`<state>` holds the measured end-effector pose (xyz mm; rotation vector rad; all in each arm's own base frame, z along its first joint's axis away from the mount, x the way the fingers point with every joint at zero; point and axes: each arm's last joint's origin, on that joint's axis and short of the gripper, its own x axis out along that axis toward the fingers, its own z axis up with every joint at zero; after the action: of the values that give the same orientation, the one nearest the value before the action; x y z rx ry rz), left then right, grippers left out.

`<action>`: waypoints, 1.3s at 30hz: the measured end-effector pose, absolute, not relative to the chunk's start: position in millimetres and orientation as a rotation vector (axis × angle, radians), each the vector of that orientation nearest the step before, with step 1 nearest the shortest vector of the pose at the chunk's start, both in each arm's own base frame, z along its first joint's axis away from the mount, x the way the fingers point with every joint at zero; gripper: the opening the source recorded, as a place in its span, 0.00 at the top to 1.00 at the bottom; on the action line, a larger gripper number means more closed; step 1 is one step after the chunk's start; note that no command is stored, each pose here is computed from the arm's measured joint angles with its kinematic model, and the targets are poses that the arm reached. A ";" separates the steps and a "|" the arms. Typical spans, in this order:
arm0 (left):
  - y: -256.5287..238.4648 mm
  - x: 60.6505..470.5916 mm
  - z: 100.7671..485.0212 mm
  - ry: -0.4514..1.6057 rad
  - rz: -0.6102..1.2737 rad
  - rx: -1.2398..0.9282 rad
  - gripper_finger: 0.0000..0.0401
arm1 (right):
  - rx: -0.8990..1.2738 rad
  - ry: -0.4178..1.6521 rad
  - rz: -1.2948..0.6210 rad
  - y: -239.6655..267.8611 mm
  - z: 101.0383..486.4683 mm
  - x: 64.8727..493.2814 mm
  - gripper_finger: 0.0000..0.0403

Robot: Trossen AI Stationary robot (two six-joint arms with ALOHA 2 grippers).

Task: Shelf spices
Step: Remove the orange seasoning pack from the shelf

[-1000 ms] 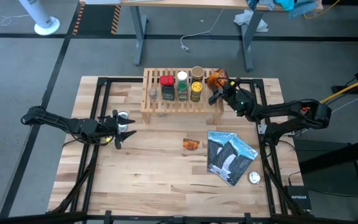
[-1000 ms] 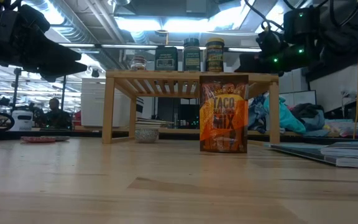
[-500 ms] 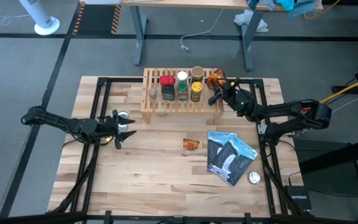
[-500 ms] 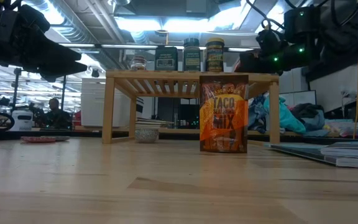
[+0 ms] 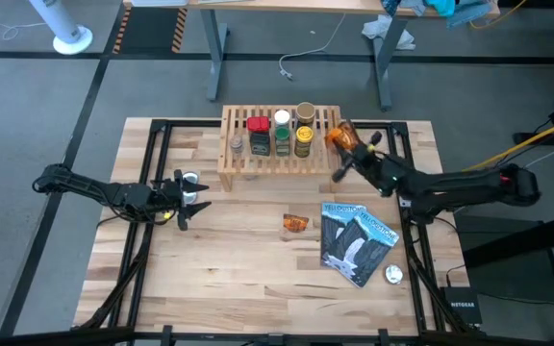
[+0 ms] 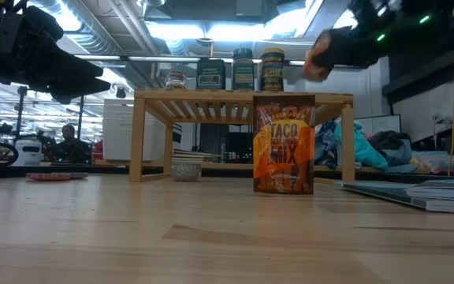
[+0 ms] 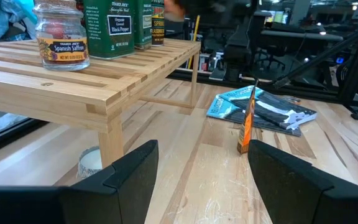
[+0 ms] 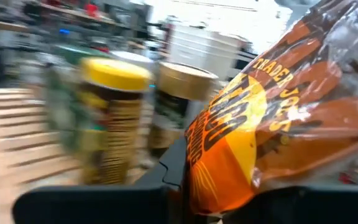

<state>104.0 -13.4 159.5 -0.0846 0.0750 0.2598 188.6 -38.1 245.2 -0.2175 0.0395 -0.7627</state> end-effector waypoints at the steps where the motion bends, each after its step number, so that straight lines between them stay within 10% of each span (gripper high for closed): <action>1: -13.4 104.0 159.5 0.075 0.260 -0.085 0.40 | -0.211 0.030 -0.738 -30.5 248.4 184.7 0.87; 39: -13.3 104.0 159.5 0.075 0.260 -0.085 0.40 | 0.030 0.138 -0.338 158.8 150.1 232.3 0.87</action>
<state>104.0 -13.3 159.5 -0.0846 0.0752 0.2598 232.3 158.8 150.1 0.0305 0.1375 -0.3382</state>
